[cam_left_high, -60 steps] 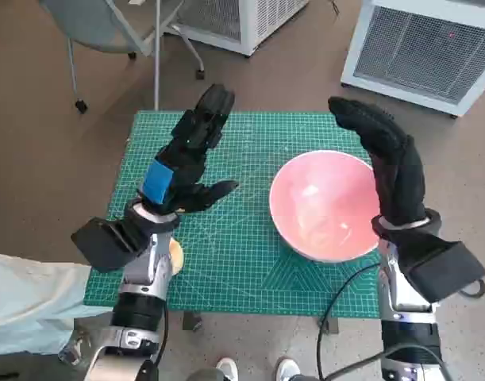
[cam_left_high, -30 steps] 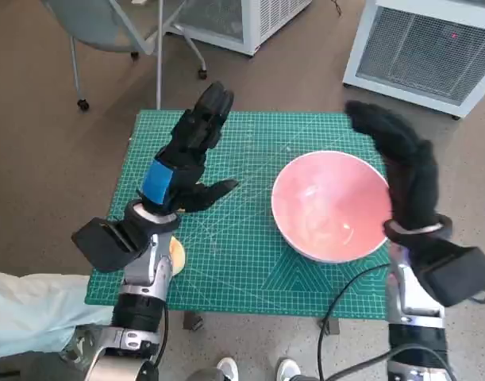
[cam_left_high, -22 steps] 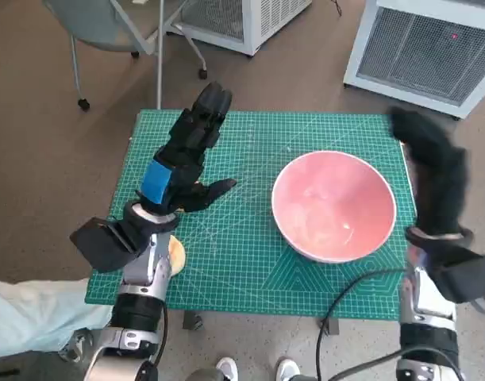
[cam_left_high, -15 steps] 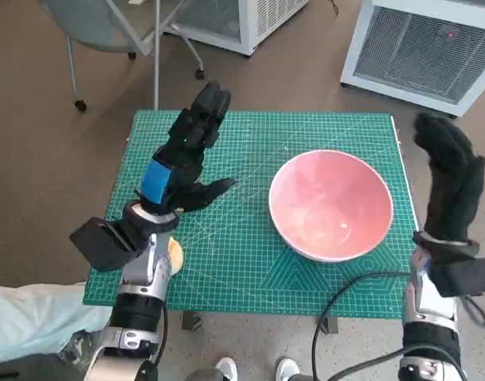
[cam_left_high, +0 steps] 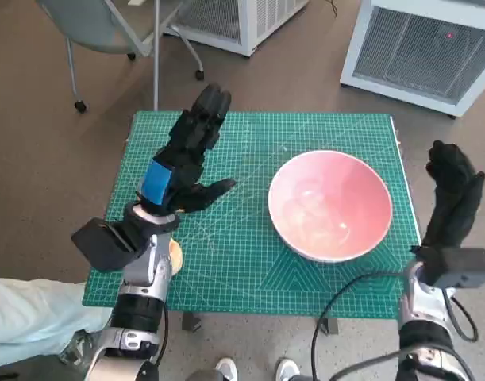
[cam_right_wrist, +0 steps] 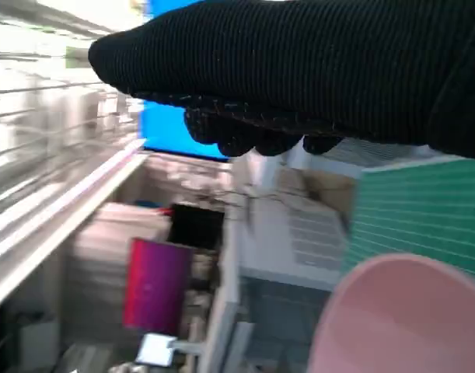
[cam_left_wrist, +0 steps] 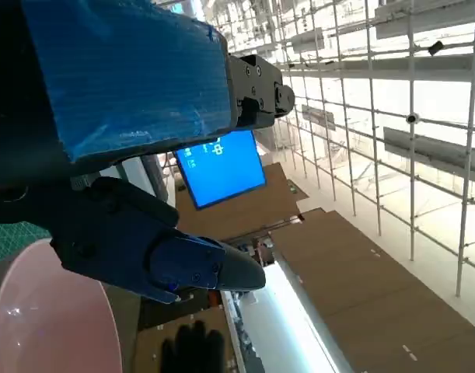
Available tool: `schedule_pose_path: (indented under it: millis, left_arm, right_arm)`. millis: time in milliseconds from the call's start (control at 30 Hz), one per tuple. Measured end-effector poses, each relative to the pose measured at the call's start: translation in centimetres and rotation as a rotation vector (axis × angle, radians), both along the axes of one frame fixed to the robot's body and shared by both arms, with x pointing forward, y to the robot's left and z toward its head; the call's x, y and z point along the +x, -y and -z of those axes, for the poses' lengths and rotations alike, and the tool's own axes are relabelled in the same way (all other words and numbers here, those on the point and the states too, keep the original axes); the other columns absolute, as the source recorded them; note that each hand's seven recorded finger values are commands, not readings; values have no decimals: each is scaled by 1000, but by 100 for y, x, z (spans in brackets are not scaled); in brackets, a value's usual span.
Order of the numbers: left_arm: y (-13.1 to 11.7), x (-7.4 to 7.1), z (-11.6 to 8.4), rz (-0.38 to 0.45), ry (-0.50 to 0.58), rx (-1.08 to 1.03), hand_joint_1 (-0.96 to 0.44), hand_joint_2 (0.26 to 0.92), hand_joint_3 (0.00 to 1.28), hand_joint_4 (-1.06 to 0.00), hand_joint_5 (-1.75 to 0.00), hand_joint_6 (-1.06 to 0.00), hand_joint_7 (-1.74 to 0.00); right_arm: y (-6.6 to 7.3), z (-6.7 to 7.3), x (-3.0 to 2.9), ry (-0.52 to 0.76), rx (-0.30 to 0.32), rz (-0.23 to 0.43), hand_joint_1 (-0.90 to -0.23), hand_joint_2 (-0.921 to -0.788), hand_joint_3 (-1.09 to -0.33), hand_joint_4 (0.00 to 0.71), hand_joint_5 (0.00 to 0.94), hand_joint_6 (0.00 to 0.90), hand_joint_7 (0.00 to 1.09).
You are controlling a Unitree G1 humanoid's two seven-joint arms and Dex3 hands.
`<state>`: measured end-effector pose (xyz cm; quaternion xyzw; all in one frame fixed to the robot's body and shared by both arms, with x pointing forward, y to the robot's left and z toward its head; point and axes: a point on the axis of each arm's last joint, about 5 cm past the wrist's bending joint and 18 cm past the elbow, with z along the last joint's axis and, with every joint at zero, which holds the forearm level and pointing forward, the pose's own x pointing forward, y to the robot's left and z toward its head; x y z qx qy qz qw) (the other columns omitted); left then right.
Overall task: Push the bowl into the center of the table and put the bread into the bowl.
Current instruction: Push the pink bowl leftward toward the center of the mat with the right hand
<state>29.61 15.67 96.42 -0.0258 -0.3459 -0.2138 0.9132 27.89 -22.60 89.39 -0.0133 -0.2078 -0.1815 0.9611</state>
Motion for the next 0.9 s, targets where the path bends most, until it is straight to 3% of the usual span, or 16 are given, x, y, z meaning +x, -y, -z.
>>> schedule_pose_path:
  millis: [367,600,900]
  left_arm:
    - [-12,0,-2,0,1,5,-458,921,207,-68,-2,-149,-9]
    - [-26,0,-5,-2,2,9,-467,921,203,-69,-2,-150,-9]
    - [-88,-3,-14,-19,6,21,-474,921,199,-69,-1,-150,-9]
  right_arm:
    - [-131,158,8,-141,111,-36,-573,-921,-951,222,17,95,528]
    - [-217,155,62,-182,145,-72,-582,-921,-947,215,10,91,505]
    - [-348,157,128,-221,244,-139,-571,-921,-946,201,1,117,444]
